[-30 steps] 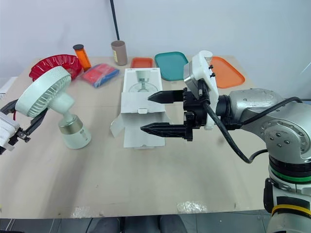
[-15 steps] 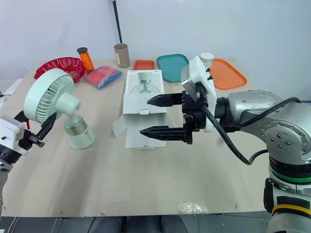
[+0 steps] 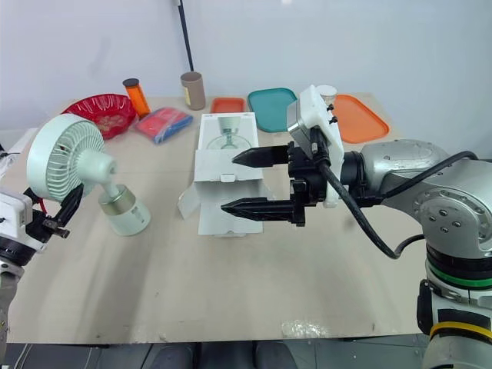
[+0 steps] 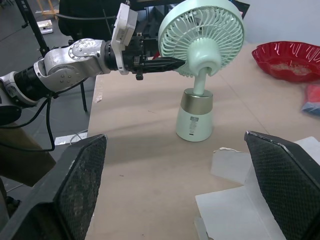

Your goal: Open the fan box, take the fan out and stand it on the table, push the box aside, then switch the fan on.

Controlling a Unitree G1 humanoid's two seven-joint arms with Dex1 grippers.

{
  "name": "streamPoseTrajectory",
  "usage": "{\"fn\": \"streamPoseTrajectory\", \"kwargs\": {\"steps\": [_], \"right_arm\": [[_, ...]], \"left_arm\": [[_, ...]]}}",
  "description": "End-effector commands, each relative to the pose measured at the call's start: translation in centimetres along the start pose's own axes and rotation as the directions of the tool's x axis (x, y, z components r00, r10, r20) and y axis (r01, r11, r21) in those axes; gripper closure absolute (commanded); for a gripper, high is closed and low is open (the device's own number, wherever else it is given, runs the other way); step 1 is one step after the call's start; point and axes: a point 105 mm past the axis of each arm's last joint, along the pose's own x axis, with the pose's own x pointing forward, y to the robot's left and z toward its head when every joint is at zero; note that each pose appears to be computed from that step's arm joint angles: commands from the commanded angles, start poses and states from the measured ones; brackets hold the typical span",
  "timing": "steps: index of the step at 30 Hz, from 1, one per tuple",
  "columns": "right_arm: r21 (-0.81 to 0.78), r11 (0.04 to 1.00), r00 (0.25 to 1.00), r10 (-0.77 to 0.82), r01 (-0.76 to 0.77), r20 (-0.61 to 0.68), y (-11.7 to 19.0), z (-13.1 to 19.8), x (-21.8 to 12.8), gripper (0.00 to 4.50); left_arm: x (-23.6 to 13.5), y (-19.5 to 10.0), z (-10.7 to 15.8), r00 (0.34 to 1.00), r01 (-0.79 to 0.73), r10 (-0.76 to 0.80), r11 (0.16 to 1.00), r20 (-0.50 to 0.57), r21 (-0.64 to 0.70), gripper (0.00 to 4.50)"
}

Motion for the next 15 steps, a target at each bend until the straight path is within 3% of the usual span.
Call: {"fn": "streamPoseTrajectory", "kwargs": {"steps": [1, 7, 15], "right_arm": [[-0.046, 0.999, 1.000, 0.006, -0.006, 0.011, 0.2, 0.9, -0.3, 0.00], [-0.047, 0.999, 1.000, 0.007, -0.006, 0.010, 0.1, 0.9, -0.5, 0.00], [-0.049, 0.999, 1.000, 0.008, -0.008, 0.009, 0.0, 0.9, -0.6, 0.00]], "left_arm": [[-0.5, -0.8, -2.5, 0.994, -0.010, 0.003, 0.998, -0.108, -0.066, 2.35], [-0.7, -2.8, -3.5, 0.991, -0.025, 0.002, 0.985, -0.135, -0.170, 2.35], [-0.8, -2.8, -5.4, 0.979, -0.028, -0.029, 0.961, -0.202, -0.274, 2.35]]}}
